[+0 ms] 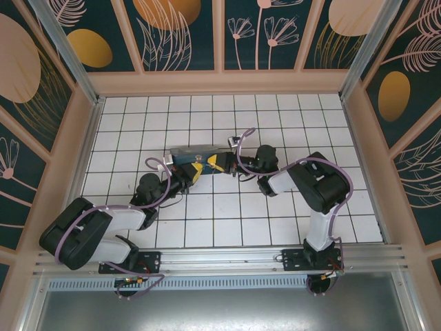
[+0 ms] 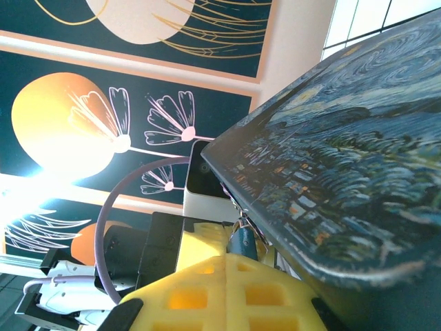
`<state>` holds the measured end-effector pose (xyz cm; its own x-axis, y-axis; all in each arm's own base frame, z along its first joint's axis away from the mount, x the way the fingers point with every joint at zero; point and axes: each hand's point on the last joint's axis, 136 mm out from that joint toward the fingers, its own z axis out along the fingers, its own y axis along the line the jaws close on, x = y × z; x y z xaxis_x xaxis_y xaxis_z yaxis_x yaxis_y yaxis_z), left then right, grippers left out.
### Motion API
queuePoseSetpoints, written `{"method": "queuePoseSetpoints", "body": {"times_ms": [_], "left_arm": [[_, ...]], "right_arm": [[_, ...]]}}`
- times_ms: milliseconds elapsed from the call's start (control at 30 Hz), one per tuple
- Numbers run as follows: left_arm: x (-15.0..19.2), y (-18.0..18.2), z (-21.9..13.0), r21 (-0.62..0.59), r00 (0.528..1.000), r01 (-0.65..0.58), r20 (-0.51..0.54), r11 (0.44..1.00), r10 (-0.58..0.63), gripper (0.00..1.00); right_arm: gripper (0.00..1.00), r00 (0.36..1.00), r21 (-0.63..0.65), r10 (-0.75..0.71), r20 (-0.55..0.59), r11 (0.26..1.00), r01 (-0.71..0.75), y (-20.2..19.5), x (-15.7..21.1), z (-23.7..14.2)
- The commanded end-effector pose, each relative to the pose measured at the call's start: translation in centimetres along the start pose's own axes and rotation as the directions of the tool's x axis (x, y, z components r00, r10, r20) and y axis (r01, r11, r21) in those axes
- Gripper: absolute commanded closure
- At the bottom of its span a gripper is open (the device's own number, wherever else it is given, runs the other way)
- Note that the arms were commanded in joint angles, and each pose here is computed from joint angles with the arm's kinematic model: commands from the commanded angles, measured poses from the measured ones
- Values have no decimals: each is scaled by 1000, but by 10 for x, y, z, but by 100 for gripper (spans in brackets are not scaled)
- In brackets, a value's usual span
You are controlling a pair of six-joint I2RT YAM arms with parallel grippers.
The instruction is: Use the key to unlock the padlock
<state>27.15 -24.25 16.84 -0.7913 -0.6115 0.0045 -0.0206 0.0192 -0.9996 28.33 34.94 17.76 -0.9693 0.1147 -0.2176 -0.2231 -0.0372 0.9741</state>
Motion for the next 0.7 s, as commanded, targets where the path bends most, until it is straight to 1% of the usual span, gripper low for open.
{"method": "queuePoseSetpoints", "body": {"times_ms": [0, 200, 500, 667], "left_arm": [[59, -90, -12, 343, 948, -100, -252, 934, 194, 100], [54, -80, -9, 297, 956, -107, -232, 949, 180, 100], [48, -65, -6, 216, 963, -123, -210, 969, 170, 100], [47, -64, -6, 205, 965, -123, -205, 971, 166, 100]], "right_arm": [[100, 998, 57, 15, 62, 998, -18, -7, -9, 2], [100, 995, 110, 13, 101, 994, -24, -11, -7, -8], [100, 992, 147, 8, 129, 989, -27, -9, -1, -16], [100, 990, 171, 15, 143, 984, -40, -14, 3, -19]]}}
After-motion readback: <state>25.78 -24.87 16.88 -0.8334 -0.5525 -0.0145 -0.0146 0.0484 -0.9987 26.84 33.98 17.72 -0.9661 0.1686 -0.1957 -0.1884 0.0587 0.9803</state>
